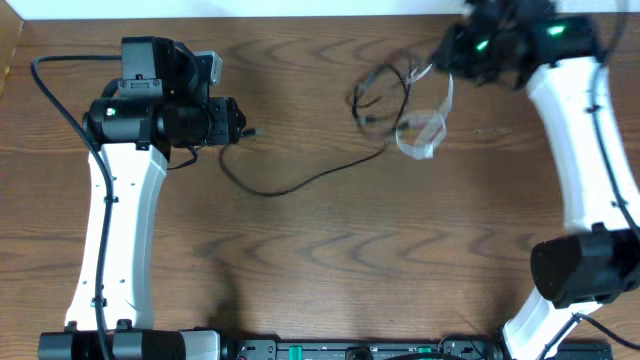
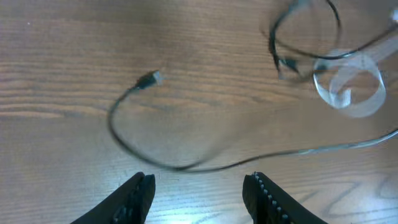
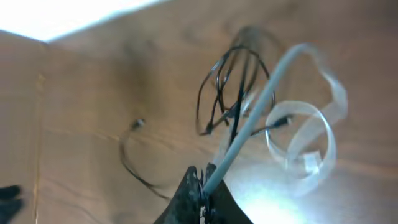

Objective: Untangle cables
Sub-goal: 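Drag the white cable to the far right corner with the right gripper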

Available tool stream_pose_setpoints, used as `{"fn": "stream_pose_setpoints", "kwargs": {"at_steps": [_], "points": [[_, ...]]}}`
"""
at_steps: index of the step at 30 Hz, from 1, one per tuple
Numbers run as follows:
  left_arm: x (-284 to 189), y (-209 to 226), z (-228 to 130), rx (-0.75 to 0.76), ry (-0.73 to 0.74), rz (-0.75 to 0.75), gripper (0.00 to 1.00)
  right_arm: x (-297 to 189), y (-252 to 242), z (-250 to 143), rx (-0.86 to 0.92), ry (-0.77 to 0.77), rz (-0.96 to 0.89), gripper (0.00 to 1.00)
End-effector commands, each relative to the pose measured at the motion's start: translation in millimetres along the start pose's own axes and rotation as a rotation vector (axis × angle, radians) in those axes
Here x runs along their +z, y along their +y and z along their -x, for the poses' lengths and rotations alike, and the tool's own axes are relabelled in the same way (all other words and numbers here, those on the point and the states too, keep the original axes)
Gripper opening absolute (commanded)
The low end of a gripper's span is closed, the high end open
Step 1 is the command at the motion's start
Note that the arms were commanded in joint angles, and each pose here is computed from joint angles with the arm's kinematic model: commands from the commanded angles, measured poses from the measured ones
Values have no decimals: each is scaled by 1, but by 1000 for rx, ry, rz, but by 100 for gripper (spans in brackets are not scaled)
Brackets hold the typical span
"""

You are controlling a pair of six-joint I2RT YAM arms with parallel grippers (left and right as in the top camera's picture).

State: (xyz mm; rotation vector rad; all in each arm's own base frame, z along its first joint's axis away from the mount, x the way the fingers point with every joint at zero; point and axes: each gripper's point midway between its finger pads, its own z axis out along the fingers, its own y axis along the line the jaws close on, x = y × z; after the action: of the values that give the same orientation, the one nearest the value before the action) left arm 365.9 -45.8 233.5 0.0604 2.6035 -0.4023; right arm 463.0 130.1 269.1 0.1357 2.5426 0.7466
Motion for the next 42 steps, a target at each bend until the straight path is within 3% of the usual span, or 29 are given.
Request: {"fn": "stream_pose_setpoints", "kwargs": {"at_steps": [1, 10, 16, 21, 28, 42], "points": [[0, -2, 1, -6, -1, -7, 51, -50, 1, 35, -41, -137, -33, 1], [0, -2, 4, -3, -10, -7, 51, -53, -25, 29, -16, -109, -127, 1], [0, -2, 4, -2, -10, -7, 51, -79, -54, 78, -21, -317, -238, 1], [0, -2, 4, -2, -10, -7, 51, -146, -116, 130, 50, -562, -389, 1], [0, -2, 8, 3, -28, -7, 51, -230, -198, 151, 165, -743, -518, 1], [1, -2, 12, 3, -42, -8, 51, -234, -259, 207, 191, -948, -501, 1]]}}
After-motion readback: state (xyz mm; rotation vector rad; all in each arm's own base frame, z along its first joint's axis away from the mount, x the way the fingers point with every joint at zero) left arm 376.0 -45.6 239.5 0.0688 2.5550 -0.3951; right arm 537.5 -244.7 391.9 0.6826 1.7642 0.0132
